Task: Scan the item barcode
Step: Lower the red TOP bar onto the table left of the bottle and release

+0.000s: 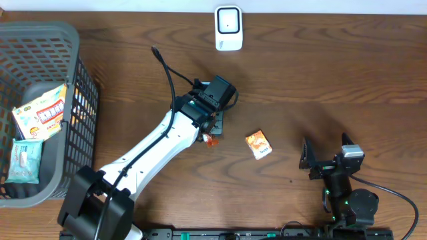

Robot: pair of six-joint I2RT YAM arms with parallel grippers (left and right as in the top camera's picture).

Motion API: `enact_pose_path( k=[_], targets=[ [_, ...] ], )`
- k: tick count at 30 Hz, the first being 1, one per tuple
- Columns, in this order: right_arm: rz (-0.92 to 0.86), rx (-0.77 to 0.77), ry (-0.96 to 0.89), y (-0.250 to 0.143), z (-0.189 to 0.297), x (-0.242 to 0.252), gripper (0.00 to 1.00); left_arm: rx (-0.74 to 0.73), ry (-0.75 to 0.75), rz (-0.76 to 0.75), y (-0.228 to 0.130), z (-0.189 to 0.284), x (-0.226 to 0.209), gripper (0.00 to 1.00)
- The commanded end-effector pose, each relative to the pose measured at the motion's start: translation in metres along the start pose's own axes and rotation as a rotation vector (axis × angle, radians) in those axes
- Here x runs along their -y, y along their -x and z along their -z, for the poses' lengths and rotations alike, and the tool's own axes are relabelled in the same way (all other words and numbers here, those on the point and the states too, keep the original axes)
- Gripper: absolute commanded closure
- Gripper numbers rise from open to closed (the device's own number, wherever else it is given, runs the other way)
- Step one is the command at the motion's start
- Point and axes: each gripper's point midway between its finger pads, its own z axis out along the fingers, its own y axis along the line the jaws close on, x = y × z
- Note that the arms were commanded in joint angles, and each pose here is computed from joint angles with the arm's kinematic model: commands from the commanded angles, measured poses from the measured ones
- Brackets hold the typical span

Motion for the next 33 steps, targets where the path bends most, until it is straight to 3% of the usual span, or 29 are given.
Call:
enact_pose_path(
  k=[1, 11, 13, 22, 24, 26, 28, 33],
  targets=[
    [0.008, -0.006, 0.009, -0.002, 0.000, -0.002, 0.01, 0.009, 0.038, 0.136, -0.001, -0.002, -0.007, 0.93],
    [0.008, -0.006, 0.009, -0.002, 0.000, -0.002, 0.01, 0.052, 0.235, 0.507, -0.030, -0.026, -0.054, 0.92],
    [0.008, -0.006, 0.009, -0.002, 0.000, -0.002, 0.01, 0.057, 0.214, 0.537, -0.032, -0.033, -0.051, 0.85],
    [0.008, -0.006, 0.009, -0.002, 0.000, -0.002, 0.01, 0.015, 0.062, 0.609, -0.044, -0.058, -0.027, 0.83],
    [0.008, -0.006, 0.009, -0.002, 0.000, -0.002, 0.01, 0.003, 0.059, 0.608, -0.048, -0.060, -0.027, 0.71],
    [0.008, -0.006, 0.009, -0.002, 0.000, -0.002, 0.01, -0.016, 0.064, 0.599, -0.052, -0.060, -0.028, 0.49],
    [0.008, -0.006, 0.009, -0.002, 0.000, -0.002, 0.01, -0.029, 0.072, 0.590, -0.056, -0.059, -0.029, 0.35],
    [0.008, -0.006, 0.009, -0.002, 0.000, -0.002, 0.01, -0.013, 0.059, 0.548, -0.050, -0.046, -0.032, 0.24]
  ],
)
